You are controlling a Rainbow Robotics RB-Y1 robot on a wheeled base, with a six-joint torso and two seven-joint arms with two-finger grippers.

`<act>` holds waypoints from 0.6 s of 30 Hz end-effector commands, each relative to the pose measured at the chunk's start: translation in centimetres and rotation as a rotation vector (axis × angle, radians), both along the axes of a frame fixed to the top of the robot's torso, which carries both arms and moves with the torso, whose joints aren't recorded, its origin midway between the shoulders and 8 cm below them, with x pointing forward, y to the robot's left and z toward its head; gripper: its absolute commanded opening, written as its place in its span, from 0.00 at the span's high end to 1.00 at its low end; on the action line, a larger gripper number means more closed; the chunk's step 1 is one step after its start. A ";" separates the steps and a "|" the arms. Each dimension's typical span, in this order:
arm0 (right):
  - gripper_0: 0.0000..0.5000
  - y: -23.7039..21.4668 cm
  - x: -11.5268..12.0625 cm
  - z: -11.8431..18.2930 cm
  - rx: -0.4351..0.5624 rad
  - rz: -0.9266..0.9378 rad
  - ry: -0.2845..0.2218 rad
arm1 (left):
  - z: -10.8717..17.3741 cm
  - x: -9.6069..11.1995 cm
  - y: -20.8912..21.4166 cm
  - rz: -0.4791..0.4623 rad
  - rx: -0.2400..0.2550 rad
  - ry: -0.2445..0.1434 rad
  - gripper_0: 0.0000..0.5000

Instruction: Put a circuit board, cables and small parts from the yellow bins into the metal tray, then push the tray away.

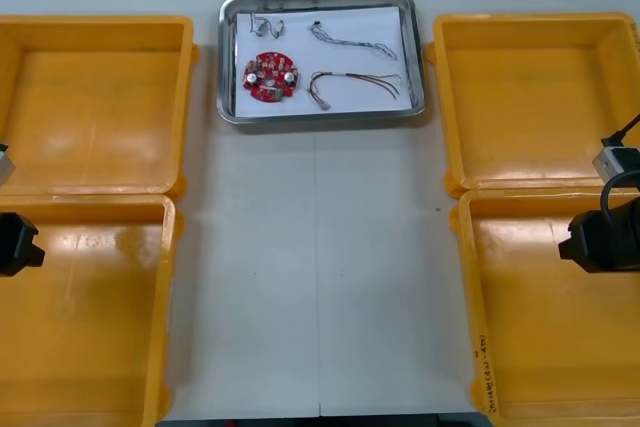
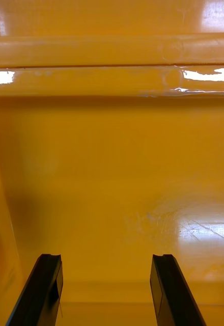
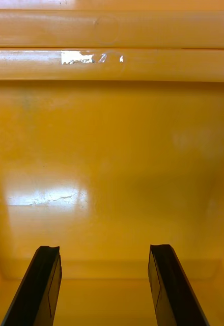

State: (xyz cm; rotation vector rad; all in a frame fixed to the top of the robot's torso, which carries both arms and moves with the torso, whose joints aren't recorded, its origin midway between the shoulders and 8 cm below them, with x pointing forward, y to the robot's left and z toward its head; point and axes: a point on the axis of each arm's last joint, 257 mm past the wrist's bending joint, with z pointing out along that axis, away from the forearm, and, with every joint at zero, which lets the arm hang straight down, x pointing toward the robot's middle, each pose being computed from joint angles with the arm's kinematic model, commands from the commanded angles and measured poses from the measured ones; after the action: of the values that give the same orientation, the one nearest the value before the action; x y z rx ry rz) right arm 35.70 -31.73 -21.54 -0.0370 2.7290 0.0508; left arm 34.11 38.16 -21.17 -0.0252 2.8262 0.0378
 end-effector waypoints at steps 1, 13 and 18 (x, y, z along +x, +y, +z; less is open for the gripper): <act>0.00 -0.5 0.0 -0.1 0.048 -0.073 0.002 | 0.1 -0.4 0.2 -0.042 0.007 -0.006 0.00; 0.00 -0.5 -0.1 0.0 0.051 -0.078 0.003 | 0.1 -0.4 0.2 -0.042 0.007 -0.006 0.00; 0.00 -0.5 -0.1 0.0 0.051 -0.077 0.004 | 0.1 -0.4 0.2 -0.042 0.007 -0.006 0.00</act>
State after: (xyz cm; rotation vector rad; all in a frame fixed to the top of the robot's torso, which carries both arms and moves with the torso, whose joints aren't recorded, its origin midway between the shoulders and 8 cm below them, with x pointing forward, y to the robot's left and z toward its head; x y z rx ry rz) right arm 35.57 -31.73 -21.98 -0.0250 2.7469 0.0707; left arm 34.11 38.16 -21.17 -0.0252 2.8262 0.0378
